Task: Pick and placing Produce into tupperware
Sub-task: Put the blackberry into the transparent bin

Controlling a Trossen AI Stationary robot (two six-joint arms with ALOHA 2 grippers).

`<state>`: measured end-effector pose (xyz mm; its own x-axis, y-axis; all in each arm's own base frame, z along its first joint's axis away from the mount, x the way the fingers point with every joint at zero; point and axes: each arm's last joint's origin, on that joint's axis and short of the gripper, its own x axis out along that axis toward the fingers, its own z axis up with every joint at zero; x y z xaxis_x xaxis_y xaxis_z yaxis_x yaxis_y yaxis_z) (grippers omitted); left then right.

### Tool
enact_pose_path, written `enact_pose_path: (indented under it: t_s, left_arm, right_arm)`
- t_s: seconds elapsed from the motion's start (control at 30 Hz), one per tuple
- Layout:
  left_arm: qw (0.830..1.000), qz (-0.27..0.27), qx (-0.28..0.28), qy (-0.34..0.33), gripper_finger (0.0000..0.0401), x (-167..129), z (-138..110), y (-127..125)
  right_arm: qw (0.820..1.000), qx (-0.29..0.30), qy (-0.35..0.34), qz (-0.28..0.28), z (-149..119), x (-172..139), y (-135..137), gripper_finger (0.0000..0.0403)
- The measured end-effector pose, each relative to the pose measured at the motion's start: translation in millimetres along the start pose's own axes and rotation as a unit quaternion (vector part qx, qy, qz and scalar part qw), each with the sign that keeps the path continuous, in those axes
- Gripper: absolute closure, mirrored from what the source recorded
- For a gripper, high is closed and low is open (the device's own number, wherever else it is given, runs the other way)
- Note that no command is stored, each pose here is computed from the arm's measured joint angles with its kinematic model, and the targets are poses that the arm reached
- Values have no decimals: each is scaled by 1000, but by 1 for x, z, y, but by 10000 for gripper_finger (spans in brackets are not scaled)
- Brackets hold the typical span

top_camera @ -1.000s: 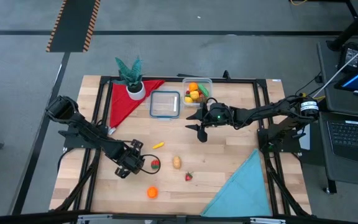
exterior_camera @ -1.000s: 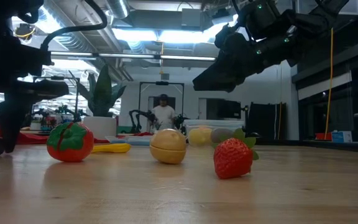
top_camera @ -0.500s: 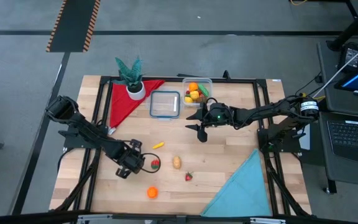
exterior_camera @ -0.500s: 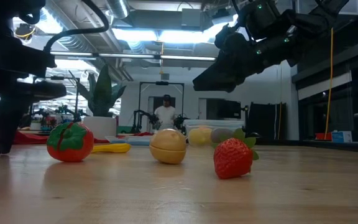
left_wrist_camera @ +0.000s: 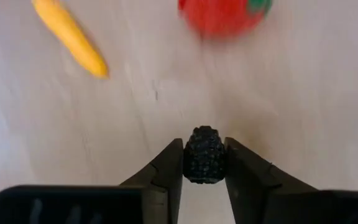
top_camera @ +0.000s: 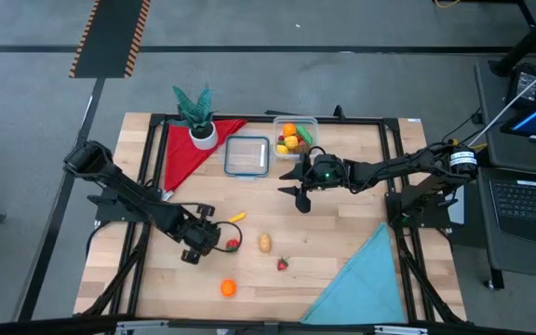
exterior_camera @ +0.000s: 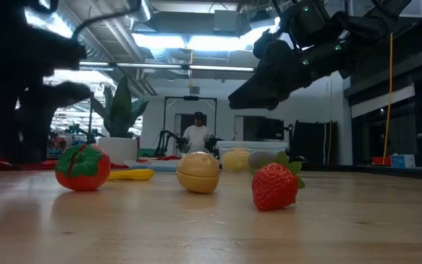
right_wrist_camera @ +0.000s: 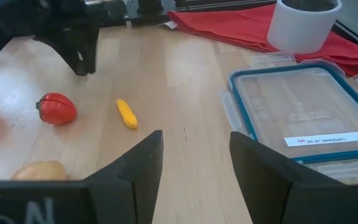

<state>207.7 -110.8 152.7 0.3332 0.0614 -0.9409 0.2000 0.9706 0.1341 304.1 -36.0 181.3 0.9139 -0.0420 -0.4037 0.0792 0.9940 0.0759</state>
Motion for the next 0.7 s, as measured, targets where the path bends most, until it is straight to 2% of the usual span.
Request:
enact_pose_path:
  t_s: [0.17,0.33,0.47,0.6,0.7]
  left_arm:
    - [997,11,-22,-71,313,-16,9,10]
    - [987,32,-42,-150,318,-38,17,29]
    - [967,47,-57,-243,317,-52,23,48]
    - [947,52,-71,-309,308,-53,21,69]
    - [928,48,-92,-357,315,-51,18,84]
  right_arm:
    - [1000,11,4,0,-1,0,0,214]
    - [1000,10,8,0,-2,0,0,214]
    - [1000,10,12,2,-2,0,0,215]
    - [1000,-2,13,16,-3,0,1,215]
    - [1000,-14,13,17,-3,0,1,215]
